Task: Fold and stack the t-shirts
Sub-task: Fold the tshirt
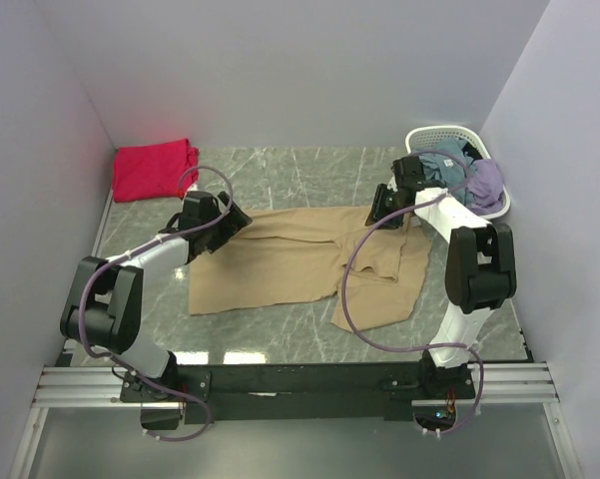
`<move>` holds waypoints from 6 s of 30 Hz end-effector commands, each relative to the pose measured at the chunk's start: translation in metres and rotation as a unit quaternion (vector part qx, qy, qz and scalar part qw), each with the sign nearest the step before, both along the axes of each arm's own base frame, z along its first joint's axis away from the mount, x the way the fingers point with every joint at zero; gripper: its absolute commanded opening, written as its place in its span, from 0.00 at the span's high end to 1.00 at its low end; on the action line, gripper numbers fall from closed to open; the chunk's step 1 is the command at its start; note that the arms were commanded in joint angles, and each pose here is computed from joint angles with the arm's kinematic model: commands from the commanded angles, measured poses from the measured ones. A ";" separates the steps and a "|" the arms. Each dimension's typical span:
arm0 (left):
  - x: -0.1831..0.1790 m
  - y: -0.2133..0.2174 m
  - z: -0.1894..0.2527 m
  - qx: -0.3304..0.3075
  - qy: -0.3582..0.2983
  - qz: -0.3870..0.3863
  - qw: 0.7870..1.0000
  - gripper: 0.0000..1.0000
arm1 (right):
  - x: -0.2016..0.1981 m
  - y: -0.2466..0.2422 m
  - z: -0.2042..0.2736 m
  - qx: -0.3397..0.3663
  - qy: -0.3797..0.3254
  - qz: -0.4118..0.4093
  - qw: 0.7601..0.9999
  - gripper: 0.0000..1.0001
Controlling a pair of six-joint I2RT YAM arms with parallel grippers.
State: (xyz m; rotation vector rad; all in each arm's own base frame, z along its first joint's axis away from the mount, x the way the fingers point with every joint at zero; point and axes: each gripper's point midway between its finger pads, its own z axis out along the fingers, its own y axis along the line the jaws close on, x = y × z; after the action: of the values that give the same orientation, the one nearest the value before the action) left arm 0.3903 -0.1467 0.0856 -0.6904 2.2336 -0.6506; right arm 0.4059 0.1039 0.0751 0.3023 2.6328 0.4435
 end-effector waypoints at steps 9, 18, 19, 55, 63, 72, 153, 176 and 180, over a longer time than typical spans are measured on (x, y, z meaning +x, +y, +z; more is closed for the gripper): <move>-0.017 0.024 -0.020 0.036 0.046 0.134 0.989 0.01 | 0.006 0.005 -0.003 0.000 -0.007 0.013 1.000 0.58; -0.021 0.042 -0.021 0.030 0.048 0.222 0.973 0.02 | 0.006 0.005 -0.002 0.000 -0.009 0.016 1.000 0.58; -0.020 0.043 -0.022 0.031 0.049 0.226 0.973 0.03 | 0.007 0.004 -0.002 -0.001 -0.009 0.016 1.000 0.58; -0.003 0.054 -0.041 0.089 0.075 0.255 0.960 0.91 | 0.006 0.005 -0.011 -0.004 0.004 0.022 1.000 0.58; -0.010 0.061 -0.039 0.089 0.065 0.265 0.958 0.28 | 0.006 0.008 -0.015 0.000 0.009 0.027 1.000 0.57; -0.006 0.064 -0.046 0.097 0.077 0.281 0.952 0.30 | 0.007 0.009 -0.015 -0.004 0.010 0.031 0.999 0.57; 0.070 0.107 -0.039 0.217 0.041 0.147 0.964 0.49 | 0.009 -0.005 -0.011 -0.040 -0.004 0.012 0.999 0.57; 0.112 0.139 -0.023 0.211 0.024 0.132 0.968 0.99 | -0.013 -0.018 -0.063 -0.059 0.090 -0.013 0.994 0.56; 0.122 0.144 -0.025 0.216 0.027 0.117 0.969 0.99 | -0.021 -0.033 -0.067 -0.080 0.100 -0.038 0.991 0.57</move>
State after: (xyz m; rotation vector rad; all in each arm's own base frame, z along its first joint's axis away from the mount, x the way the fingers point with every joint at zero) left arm 0.4939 -0.0041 0.0492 -0.7984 2.1980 0.0072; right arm 0.3996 0.0897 0.0201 0.3388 2.7670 0.2967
